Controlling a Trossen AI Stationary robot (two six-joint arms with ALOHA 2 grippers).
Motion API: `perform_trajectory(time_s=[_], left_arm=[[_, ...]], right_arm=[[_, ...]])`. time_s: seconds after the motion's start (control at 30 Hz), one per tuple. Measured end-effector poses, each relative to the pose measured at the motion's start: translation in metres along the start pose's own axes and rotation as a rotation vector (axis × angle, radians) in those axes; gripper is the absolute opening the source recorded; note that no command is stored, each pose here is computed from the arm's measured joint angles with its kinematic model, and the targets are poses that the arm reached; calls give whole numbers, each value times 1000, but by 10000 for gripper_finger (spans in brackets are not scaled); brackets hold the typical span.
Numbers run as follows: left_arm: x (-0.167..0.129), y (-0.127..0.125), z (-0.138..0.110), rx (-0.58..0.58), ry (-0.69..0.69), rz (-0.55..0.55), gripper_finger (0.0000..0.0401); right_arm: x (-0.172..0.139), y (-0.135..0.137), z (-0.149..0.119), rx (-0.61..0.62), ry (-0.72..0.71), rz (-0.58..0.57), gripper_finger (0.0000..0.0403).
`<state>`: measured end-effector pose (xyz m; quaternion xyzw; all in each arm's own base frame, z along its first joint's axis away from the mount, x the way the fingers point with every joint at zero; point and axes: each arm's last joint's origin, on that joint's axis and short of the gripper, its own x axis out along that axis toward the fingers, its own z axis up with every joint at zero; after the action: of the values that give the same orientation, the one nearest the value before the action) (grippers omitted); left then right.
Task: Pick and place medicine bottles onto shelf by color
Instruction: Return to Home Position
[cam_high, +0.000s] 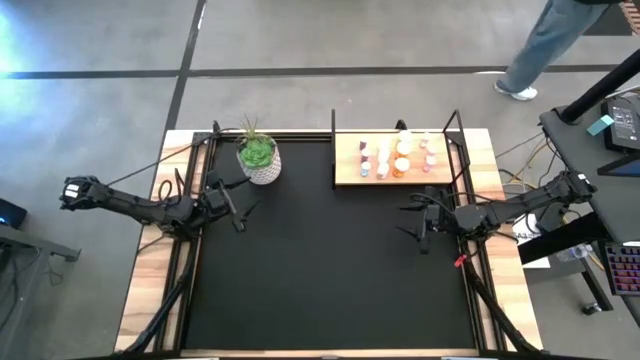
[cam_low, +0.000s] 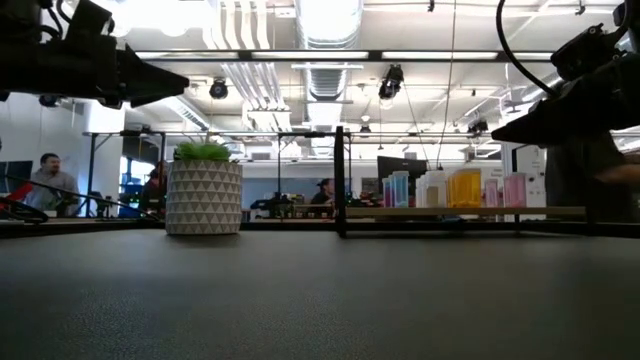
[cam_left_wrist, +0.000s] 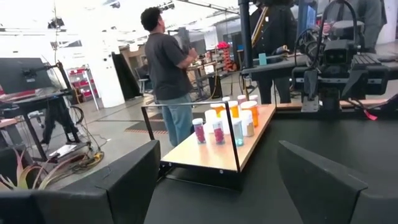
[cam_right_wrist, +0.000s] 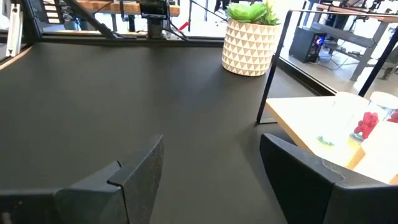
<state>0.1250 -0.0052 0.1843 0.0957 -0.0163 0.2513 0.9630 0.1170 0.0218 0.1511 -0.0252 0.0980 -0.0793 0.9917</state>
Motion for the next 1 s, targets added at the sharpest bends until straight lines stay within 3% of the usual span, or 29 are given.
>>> perform_trajectory(time_s=[1.0], left_arm=[[12,-19,-36,205,242,-62,302]], right_arm=[[0,0,0,0,0,0,256]])
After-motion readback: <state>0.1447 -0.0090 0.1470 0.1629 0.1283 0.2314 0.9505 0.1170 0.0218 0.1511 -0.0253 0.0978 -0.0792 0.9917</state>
